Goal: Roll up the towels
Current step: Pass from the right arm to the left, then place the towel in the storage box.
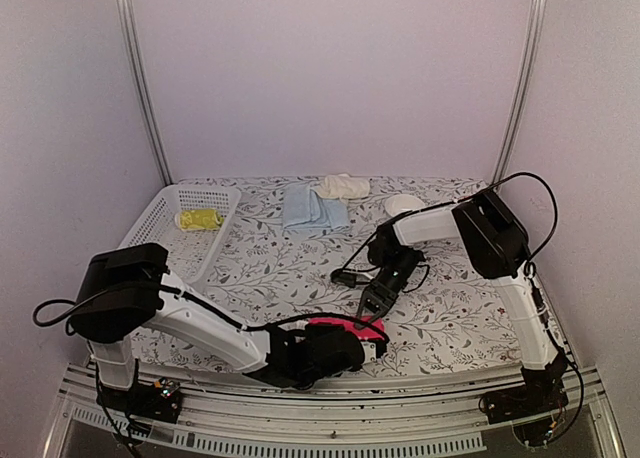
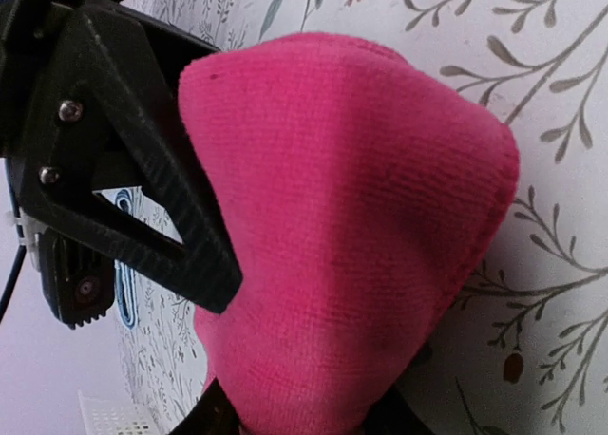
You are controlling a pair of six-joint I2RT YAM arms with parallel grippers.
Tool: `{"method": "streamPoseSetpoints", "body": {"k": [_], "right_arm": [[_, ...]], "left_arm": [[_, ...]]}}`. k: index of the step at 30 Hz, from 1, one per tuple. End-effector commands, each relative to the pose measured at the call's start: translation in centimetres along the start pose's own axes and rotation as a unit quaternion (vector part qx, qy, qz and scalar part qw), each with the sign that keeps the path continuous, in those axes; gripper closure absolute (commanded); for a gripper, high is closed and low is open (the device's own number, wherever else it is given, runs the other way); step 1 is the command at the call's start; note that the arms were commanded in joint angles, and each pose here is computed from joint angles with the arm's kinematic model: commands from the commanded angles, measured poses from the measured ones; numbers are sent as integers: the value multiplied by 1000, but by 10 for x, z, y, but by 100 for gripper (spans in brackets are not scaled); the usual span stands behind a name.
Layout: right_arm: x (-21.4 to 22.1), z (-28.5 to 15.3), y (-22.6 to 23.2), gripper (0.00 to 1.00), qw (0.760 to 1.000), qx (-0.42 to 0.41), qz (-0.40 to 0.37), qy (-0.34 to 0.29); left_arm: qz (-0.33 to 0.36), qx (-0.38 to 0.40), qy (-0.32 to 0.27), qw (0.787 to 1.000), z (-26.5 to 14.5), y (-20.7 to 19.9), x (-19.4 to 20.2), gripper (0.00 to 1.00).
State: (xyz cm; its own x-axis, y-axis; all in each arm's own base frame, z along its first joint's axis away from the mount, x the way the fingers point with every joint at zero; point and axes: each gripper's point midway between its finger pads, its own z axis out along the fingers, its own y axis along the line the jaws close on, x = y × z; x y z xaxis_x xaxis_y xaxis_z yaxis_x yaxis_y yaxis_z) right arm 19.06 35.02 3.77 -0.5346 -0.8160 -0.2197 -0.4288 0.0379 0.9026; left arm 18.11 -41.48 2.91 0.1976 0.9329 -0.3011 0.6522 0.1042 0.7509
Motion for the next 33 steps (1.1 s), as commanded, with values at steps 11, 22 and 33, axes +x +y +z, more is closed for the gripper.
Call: {"method": "streamPoseSetpoints", "body": {"k": [11,22,33], "right_arm": [[-13,-108,44,31,983,148,-92,-54],[-2,-158,47,1,961,211,-122,-132],[2,-145,45,1,966,170,-130,-146]], "left_arm": [[-69,-69,-44,994,-16,95,15,100],[-80,-123,-42,988,-48,170,61,100],[-93,-199,-68,973,-100,264,153,100]]}}
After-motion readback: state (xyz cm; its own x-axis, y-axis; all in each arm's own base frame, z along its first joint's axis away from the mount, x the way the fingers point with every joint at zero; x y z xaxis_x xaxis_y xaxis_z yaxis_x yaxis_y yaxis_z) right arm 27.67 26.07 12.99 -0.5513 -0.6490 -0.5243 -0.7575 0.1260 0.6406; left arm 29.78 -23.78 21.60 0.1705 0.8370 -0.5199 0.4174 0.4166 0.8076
